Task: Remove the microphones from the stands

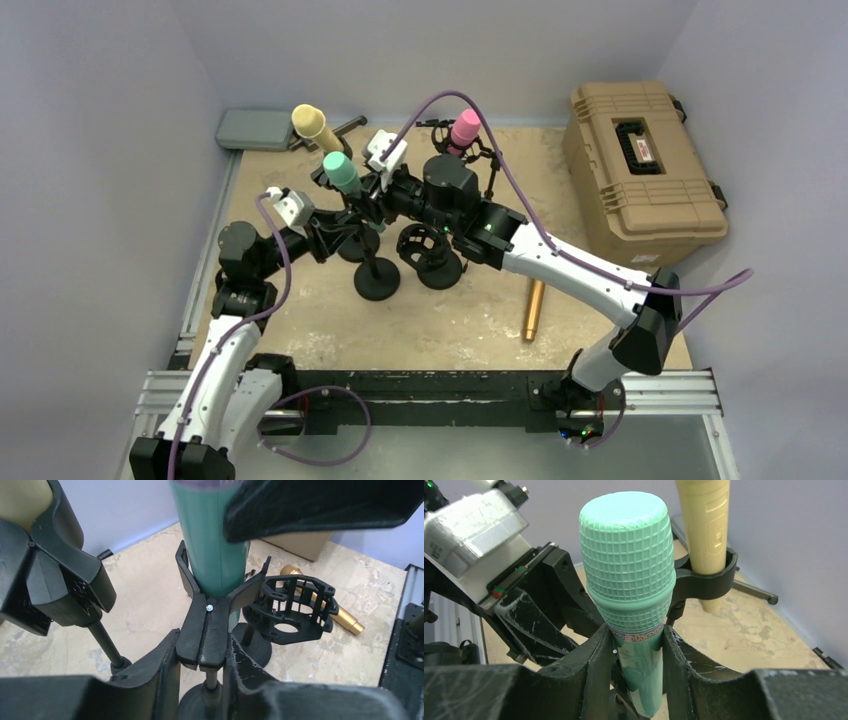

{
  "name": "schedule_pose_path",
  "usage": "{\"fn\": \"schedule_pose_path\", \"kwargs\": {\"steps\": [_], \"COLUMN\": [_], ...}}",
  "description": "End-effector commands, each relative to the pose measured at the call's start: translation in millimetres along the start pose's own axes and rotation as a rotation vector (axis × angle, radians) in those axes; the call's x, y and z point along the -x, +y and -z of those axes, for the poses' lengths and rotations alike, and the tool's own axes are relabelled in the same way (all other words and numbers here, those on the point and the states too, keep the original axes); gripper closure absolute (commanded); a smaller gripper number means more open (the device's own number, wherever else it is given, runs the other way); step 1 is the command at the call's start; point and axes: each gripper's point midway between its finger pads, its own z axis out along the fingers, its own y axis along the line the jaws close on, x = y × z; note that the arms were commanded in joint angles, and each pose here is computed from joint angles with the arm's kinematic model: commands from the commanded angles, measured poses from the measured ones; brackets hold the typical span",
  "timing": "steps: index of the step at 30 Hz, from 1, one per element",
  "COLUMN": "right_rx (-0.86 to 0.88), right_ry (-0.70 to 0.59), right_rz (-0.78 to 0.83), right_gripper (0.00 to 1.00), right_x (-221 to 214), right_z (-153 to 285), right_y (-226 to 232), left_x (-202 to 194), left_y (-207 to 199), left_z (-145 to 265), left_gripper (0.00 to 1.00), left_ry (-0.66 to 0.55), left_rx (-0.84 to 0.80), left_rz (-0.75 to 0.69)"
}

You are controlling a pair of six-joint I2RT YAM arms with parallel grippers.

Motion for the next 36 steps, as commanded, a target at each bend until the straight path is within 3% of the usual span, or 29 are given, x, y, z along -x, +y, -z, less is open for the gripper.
{"fn": "schedule_pose_path", "kwargs": {"steps": [1, 2, 7, 17, 25, 30, 36], "right_rx": [-0.017, -0.029, -0.096, -0.229, -0.402, -0.457, -0.531], "right_ry": [0.017, 0.011, -0.060, -0.281, -0.304, -0.250, -0.113], "right_rz": [-0.053, -0.059, -0.088, -0.168, -0.210, -0.262, -0.323], "right_gripper": [1.00, 1.00, 1.00, 1.00, 1.00, 1.00, 1.00], "right_x": [-1, 0, 19, 101, 156, 132, 60], "right_z": [0, 0, 3, 34, 79, 133, 211], "right_y": [3, 1, -10, -37, -70, -72, -69], "left_x": [11, 9, 4, -4, -5, -3, 6], "left_y": [-3, -3, -6, -8, -6, 5, 5], "left_z": [4, 4, 6, 2, 2, 2, 6], "left_gripper": [0.96, 1.00, 1.00, 1.00, 1.00, 0.60, 0.39], "left_ry": [-0.004, 0.005, 0.033, 0.083, 0.106, 0.113, 0.101], "left_rx": [-0.011, -0.008, -0.013, -0.040, -0.018, 0.052, 0.086], "left_rz": [-0.088, -0.088, -0.084, -0.044, -0.024, -0.005, 0.021]}}
